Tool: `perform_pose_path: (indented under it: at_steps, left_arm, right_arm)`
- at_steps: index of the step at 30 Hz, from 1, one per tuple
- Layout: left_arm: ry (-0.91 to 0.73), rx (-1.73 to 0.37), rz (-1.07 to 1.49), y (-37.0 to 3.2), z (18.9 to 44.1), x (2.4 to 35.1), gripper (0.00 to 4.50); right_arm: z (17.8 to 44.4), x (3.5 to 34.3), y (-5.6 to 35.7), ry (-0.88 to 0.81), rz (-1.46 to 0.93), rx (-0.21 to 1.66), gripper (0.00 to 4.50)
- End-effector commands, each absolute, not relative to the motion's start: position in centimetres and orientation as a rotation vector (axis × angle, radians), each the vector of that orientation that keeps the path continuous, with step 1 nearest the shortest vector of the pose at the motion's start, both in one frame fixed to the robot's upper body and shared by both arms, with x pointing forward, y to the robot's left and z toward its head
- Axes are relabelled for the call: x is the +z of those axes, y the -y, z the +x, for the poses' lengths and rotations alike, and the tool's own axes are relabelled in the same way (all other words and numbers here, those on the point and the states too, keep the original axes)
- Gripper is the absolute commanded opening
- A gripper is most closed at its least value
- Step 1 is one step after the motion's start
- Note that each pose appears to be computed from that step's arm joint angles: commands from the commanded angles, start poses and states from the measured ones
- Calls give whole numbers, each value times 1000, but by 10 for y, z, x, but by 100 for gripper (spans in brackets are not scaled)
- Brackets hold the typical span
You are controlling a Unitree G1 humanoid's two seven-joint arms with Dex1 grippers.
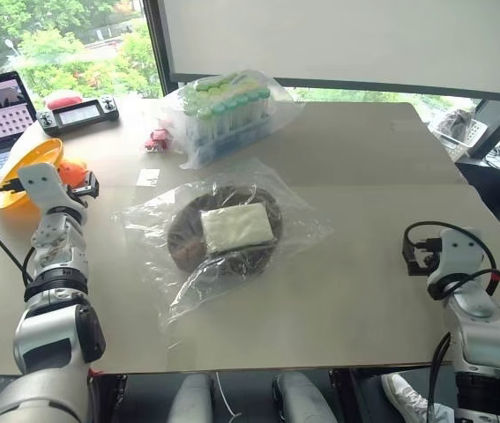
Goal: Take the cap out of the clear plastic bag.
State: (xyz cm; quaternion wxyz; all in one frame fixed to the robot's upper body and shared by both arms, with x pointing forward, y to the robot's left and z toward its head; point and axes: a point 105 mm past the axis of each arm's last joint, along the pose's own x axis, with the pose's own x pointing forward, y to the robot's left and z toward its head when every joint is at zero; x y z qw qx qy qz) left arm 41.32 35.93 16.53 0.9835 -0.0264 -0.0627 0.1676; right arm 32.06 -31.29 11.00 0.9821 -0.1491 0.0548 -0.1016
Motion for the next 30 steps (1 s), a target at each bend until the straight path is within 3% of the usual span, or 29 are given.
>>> perform_pose_path:
  at_steps: [1, 4, 8, 13, 16, 19, 25, 30]
  left_arm:
    - [170, 230, -4, -339, 422, 180, 450]
    - [224, -24, 25, -301, 432, 208, 450]
    - [304, -399, 70, -248, 420, 250, 450]
    - [180, -943, 163, -194, 348, 249, 450]
    - [-85, -1177, 237, -194, 296, 219, 450]
    - [-167, -1194, 244, -202, 284, 215, 450]
    - [-176, -1159, 281, -207, 287, 214, 450]
    - [-181, -1165, 293, -201, 284, 210, 450]
  right_arm:
    - [322, 134, 311, -22, -294, -209, 443]
    - [331, 173, 289, 79, -254, -33, 443]
    - [324, 210, 212, 98, -236, 467, 443]
    - [287, 226, 151, 44, -179, 897, 443]
    - [262, 226, 124, -20, -147, 1137, 443]
    - [258, 226, 110, -42, -155, 1232, 443]
    - [295, 219, 53, -11, -319, 1328, 443]
    - [335, 188, 38, -81, -447, 1328, 443]
